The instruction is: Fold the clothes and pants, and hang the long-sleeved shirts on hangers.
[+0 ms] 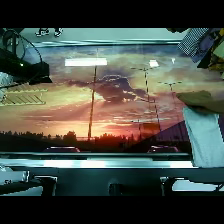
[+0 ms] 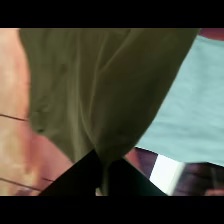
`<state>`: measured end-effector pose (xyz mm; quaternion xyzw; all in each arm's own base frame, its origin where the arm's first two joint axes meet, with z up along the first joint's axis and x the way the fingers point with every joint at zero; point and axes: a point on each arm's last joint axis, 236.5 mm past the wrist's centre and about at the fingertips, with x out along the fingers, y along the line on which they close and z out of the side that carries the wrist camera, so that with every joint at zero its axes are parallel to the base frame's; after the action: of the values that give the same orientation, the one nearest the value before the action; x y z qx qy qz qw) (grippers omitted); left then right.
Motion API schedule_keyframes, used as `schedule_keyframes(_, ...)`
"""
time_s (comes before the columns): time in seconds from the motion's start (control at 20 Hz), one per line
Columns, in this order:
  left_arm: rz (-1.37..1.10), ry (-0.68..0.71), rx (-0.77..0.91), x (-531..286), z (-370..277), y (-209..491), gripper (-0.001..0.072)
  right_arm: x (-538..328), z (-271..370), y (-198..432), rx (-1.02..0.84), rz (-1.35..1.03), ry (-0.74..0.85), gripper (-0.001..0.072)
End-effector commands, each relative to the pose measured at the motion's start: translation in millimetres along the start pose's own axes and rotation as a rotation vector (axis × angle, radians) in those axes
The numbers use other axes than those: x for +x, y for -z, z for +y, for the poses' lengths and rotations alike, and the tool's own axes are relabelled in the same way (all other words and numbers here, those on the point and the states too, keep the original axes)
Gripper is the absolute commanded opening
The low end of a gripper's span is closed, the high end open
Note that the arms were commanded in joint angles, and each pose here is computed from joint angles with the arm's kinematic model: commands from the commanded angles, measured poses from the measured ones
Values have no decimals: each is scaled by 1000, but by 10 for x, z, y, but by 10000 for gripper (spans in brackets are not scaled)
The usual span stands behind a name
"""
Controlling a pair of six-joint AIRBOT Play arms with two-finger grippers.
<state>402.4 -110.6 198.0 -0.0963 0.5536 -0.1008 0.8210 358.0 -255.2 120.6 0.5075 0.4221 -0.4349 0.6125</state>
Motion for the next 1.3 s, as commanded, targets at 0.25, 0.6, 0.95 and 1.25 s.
schedule_keyframes(0.25, 10, -2, -1, 0, 7, 22, 17, 146, -622, 159, -70, 1, 335, 28)
schedule_keyframes(0.6, 22, -5, -1, 0, 14, 52, 17, 289, -1212, 264, -158, 50, 553, 29)
schedule_keyframes(0.95, 22, -4, -1, -1, 12, 52, 17, 481, -1735, 483, -206, 81, 664, 30)
schedule_keyframes(1.25, 22, -5, -1, -1, 13, 51, 17, 567, -2078, 634, -229, 112, 752, 30)
